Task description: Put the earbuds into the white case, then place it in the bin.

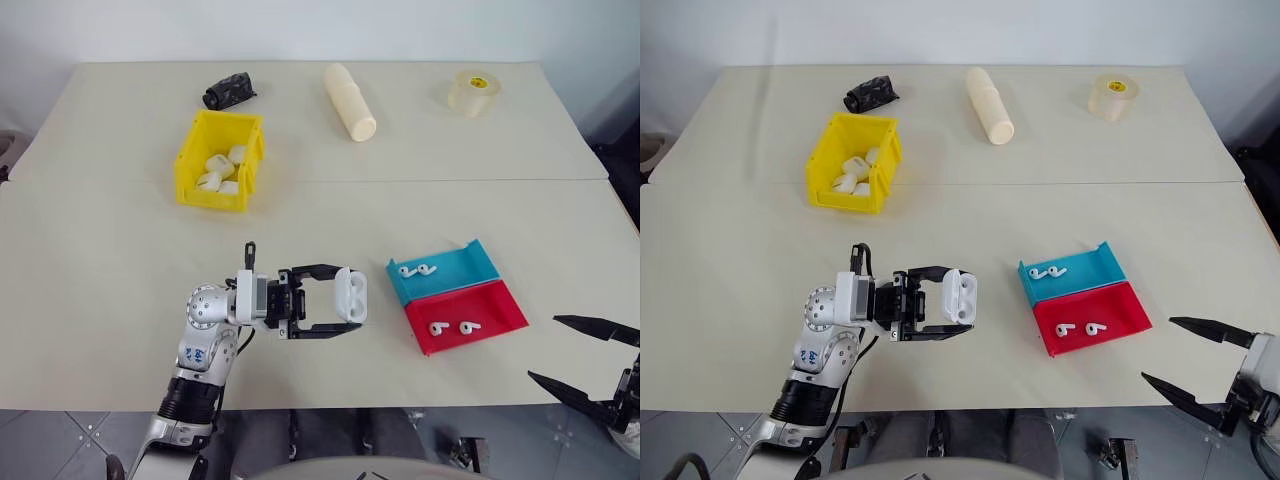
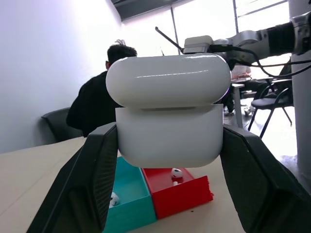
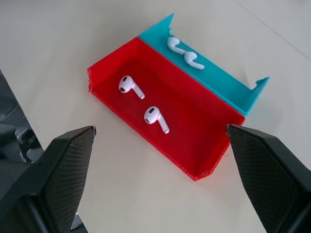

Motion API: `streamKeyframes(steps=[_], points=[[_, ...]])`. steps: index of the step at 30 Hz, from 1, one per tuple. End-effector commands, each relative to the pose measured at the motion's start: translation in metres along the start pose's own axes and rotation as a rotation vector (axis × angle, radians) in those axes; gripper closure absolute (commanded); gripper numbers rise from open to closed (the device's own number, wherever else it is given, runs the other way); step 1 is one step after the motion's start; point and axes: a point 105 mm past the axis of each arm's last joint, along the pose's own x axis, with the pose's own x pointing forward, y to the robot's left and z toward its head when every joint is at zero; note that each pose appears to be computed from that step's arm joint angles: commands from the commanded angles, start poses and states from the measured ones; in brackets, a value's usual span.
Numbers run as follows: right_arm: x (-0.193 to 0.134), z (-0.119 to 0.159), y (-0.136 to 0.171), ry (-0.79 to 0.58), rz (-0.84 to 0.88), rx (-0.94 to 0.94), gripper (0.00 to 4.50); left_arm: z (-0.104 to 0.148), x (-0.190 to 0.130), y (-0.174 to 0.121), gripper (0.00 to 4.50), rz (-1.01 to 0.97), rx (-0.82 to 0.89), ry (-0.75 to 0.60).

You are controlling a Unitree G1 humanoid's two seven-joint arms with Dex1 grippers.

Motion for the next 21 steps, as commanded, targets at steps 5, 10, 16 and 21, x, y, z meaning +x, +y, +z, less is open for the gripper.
streamKeyframes(steps=[5, 10, 16, 21], points=[[0.039, 0.020, -0.004, 0.271, 0.182, -0.035, 0.00, 0.005, -0.004, -0.001, 1.72, -0.016, -0.015, 0.033], [0.064, 0.025, -0.007, 0.393, 0.250, -0.115, 0.00, 0.005, -0.001, 0.000, 1.72, -0.012, -0.021, 0.048], [0.079, 0.021, -0.012, 0.487, 0.291, -0.224, 0.00, 0.004, 0.004, 0.001, 1.72, 0.000, -0.017, 0.036], [0.086, 0.015, -0.020, 0.522, 0.288, -0.265, 0.00, 0.004, 0.009, 0.001, 1.72, 0.001, -0.017, 0.023]])
